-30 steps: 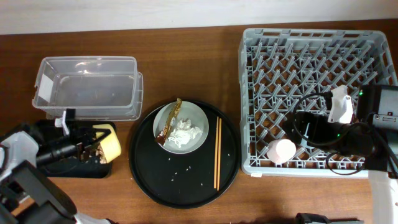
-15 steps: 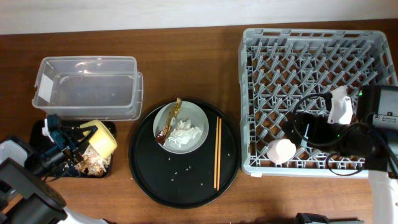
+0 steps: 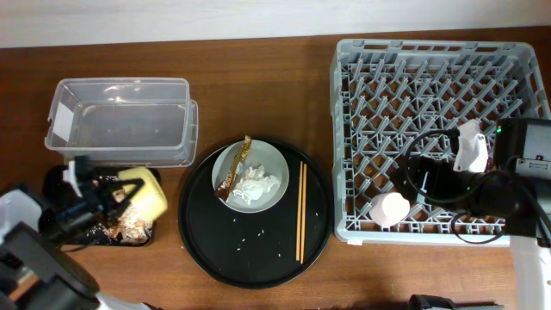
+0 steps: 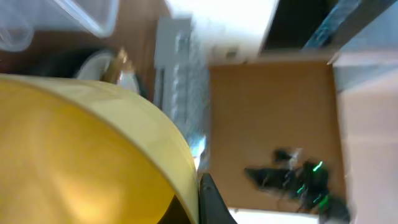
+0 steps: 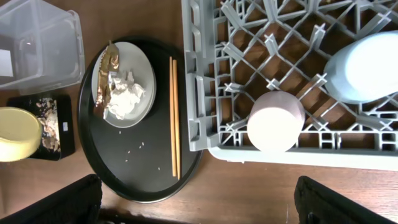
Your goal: Sort waste into correct bins and load items into the dishwasher rack
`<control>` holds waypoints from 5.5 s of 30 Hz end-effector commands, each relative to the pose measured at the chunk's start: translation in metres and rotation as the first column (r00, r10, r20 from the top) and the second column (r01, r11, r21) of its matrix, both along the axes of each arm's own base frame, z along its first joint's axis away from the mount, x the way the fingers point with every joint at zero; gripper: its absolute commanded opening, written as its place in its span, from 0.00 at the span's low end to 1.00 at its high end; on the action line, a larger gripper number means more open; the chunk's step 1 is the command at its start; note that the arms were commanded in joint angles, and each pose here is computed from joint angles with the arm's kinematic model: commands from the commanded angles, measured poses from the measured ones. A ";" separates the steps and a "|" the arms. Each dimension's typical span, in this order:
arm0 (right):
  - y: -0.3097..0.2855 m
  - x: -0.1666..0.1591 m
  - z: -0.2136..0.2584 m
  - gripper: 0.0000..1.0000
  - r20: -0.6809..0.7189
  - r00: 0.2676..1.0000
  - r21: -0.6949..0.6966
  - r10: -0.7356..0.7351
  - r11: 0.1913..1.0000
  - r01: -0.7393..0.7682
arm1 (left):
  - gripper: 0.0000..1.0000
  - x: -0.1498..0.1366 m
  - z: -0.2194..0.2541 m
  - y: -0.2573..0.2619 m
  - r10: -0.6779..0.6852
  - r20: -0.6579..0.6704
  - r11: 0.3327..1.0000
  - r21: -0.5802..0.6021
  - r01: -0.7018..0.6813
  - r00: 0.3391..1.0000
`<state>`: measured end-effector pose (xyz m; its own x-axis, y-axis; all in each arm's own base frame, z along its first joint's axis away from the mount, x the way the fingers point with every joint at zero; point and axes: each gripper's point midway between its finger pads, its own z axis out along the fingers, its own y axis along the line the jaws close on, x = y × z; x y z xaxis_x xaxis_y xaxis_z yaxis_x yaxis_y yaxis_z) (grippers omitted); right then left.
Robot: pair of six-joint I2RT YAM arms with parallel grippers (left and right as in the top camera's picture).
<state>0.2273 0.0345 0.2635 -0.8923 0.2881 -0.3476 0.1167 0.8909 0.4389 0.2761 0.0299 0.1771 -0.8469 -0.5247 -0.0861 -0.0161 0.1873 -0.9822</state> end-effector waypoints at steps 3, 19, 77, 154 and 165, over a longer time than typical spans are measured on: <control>0.002 0.000 0.003 0.99 0.015 1.000 -0.007 0.019 1.000 -0.019 | 0.00 -0.048 0.005 -0.053 -0.211 -0.226 0.881 0.377 0.285 0.951; 0.002 0.000 0.003 0.99 0.015 1.000 -0.007 0.019 1.000 -0.019 | 0.00 -0.124 -0.143 -0.166 -0.128 -0.374 0.396 0.830 0.393 0.919; 0.002 -0.002 0.002 0.99 0.008 1.000 -0.006 0.019 1.000 -0.019 | 0.64 0.083 -0.098 -0.150 -0.096 -0.337 0.005 0.941 0.339 0.937; 0.002 -0.004 0.001 0.99 -0.012 1.000 0.006 -0.001 1.000 0.001 | 0.99 -0.039 -0.015 -0.092 -0.170 0.816 0.462 0.561 -0.686 0.553; 0.002 -0.004 0.001 0.99 -0.012 1.000 0.007 -0.001 1.000 0.001 | 0.99 -0.039 -0.015 -0.092 -0.170 0.815 0.462 0.562 -0.686 0.554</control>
